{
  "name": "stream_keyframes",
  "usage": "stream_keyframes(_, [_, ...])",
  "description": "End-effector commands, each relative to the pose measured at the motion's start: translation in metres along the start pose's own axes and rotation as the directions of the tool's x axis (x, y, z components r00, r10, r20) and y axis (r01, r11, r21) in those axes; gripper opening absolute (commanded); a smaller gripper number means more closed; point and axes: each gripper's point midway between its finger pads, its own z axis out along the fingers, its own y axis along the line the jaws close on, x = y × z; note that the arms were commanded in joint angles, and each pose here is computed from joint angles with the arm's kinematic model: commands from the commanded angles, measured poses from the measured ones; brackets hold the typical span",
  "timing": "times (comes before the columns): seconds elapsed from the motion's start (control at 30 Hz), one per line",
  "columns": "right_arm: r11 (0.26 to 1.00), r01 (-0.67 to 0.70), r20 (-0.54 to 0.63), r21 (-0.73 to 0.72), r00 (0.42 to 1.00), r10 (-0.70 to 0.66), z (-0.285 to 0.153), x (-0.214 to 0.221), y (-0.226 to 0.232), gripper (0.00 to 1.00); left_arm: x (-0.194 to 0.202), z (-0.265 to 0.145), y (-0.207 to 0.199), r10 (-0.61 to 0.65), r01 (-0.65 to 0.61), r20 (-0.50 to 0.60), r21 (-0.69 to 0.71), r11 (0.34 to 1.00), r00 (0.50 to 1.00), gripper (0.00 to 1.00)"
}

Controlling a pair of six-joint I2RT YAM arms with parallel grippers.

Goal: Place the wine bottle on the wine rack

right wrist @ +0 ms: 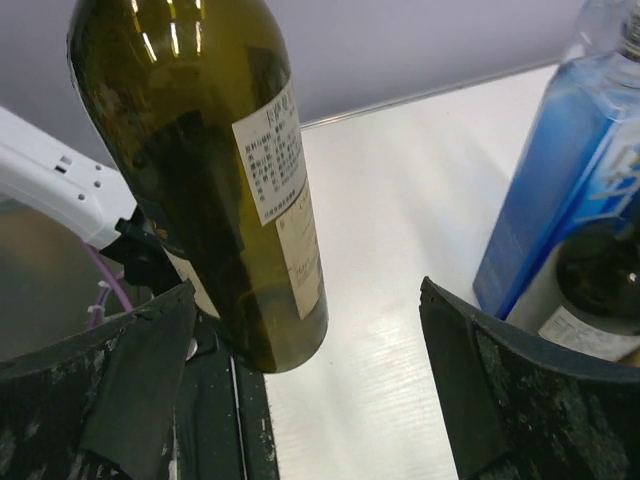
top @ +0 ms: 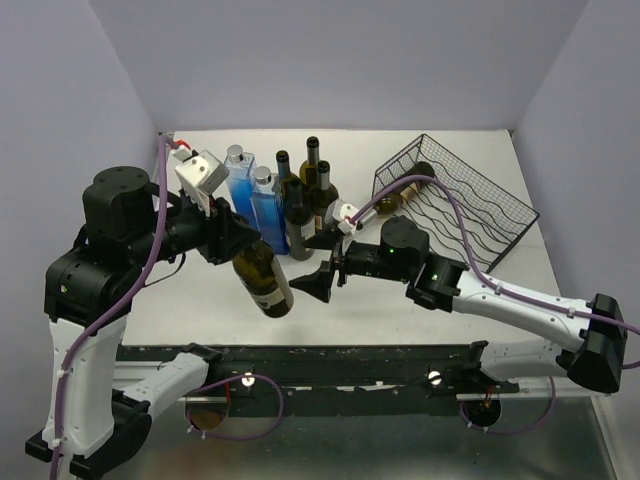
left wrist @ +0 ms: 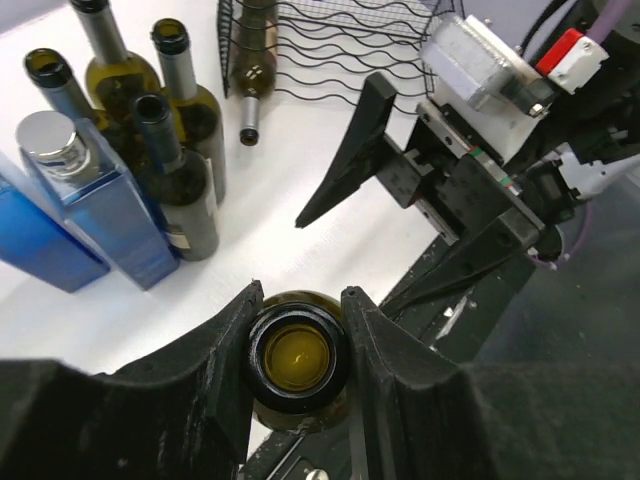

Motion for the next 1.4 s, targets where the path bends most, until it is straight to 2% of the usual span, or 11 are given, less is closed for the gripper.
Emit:
stream_keyframes(0.0, [0.986,0.056,0.069,-0.156,0.997,-0.045,0.012,-0.005,0.025,1.00,-0.026,-0.007,-0.029,0.071,-0.082,0.086,0.127,0.989,0.994,0.00])
stream_keyframes(0.33, [0.947,0.054,0.031,-0.317,0.998,-0.046,0.023,0.019,0.051,1.00,-0.034,-0.005,-0.047,0.107,-0.129,0.108,0.222,0.967,0.988,0.00])
stream_keyframes(0.73, [0.955,0.072,0.022,-0.287,0.997,-0.068,0.035,0.038,0.043,1.00,-0.051,-0.019,-0.072,0.164,-0.226,0.212,0.316,0.922,0.963,0.00])
stream_keyframes(0.93, [0.961,0.087,0.060,-0.262,0.996,-0.073,0.041,0.029,0.039,0.98,-0.054,-0.035,-0.094,0.220,-0.350,0.344,0.382,0.856,0.913,0.00])
stream_keyframes(1.0, [0.967,0.084,0.074,-0.241,0.995,-0.068,0.042,0.025,0.036,0.89,-0.054,-0.038,-0.097,0.226,-0.367,0.365,0.385,0.847,0.903,0.00])
stream_keyframes(1.03, [0.971,0.082,0.081,-0.224,0.995,-0.065,0.042,0.023,0.033,0.79,-0.055,-0.039,-0.098,0.229,-0.372,0.370,0.383,0.845,0.901,0.00])
stream_keyframes(1.1, [0.976,0.082,0.087,-0.202,0.994,-0.065,0.043,0.020,0.031,0.56,-0.056,-0.041,-0.098,0.232,-0.375,0.372,0.378,0.847,0.899,0.00])
stream_keyframes(1.17, [0.981,0.088,0.095,-0.174,0.993,-0.072,0.043,0.016,0.026,0.25,-0.056,-0.041,-0.097,0.233,-0.373,0.369,0.373,0.850,0.900,0.00])
stream_keyframes(1.23, [0.985,0.102,0.107,-0.141,0.990,-0.088,0.041,0.012,0.021,0.05,-0.056,-0.041,-0.095,0.236,-0.371,0.367,0.359,0.856,0.900,0.01])
stream_keyframes(1.33, [0.980,0.178,0.109,-0.093,0.980,-0.168,0.037,0.005,0.013,0.01,-0.056,-0.040,-0.088,0.247,-0.371,0.371,0.313,0.874,0.895,0.26])
stream_keyframes(1.37, [0.976,0.206,0.108,-0.070,0.974,-0.198,0.035,0.001,0.010,0.01,-0.056,-0.039,-0.085,0.253,-0.373,0.375,0.293,0.881,0.892,0.44])
